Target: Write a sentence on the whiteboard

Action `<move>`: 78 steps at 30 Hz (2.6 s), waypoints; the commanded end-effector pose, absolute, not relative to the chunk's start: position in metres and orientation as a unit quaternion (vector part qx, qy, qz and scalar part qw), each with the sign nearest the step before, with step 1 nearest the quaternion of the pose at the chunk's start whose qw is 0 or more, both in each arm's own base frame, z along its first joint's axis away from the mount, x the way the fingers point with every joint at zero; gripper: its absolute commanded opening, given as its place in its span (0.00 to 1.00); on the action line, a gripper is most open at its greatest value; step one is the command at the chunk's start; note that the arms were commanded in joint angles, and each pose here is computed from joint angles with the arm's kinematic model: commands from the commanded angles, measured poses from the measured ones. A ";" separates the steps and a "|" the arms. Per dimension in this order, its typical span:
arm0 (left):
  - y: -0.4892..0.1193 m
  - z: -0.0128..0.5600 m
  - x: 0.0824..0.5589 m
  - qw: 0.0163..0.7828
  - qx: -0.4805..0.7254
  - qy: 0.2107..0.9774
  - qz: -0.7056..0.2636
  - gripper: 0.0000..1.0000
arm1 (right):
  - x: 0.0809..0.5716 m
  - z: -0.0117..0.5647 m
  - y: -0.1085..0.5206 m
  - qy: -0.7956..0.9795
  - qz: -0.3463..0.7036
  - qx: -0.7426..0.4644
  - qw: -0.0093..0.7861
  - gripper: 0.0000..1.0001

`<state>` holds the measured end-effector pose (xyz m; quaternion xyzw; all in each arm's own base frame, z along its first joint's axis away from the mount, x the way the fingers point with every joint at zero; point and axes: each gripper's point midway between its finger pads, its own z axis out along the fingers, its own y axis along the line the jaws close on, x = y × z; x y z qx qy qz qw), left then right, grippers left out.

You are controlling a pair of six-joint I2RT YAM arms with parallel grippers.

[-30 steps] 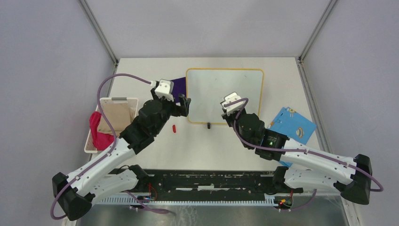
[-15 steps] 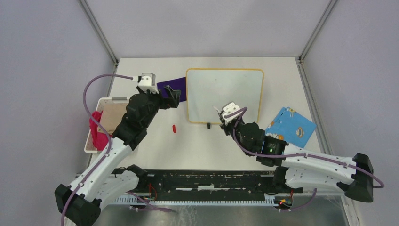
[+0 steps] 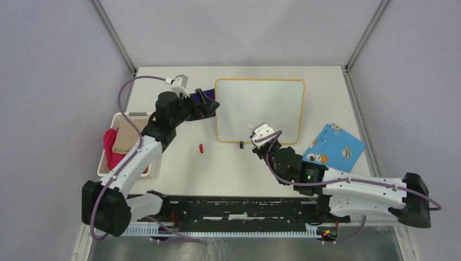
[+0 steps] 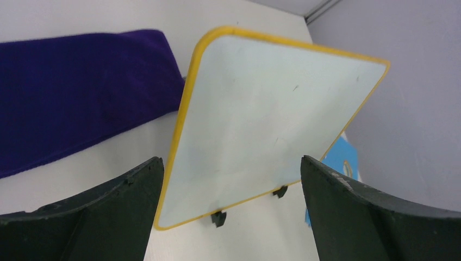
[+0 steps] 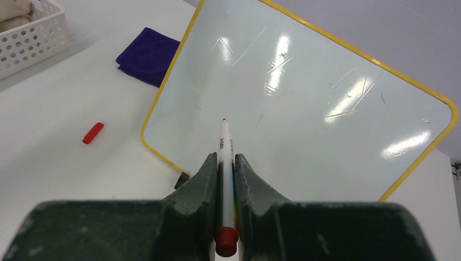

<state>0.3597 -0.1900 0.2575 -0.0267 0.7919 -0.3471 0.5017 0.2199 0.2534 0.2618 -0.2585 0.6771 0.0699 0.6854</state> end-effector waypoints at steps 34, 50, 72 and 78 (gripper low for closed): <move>-0.185 0.217 0.388 0.517 0.066 0.759 -0.391 1.00 | 0.212 0.287 0.221 0.658 0.093 -0.218 0.715 0.00; -0.213 0.191 0.391 0.460 0.094 0.739 -0.483 1.00 | 0.211 0.286 0.219 0.660 0.095 -0.214 0.714 0.00; -0.096 0.278 0.421 0.640 -0.170 0.704 -0.257 0.98 | 0.211 0.291 0.222 0.654 0.102 -0.214 0.718 0.00; -0.139 0.272 0.417 0.590 -0.035 0.748 -0.301 1.00 | 0.210 0.290 0.221 0.655 0.105 -0.214 0.717 0.00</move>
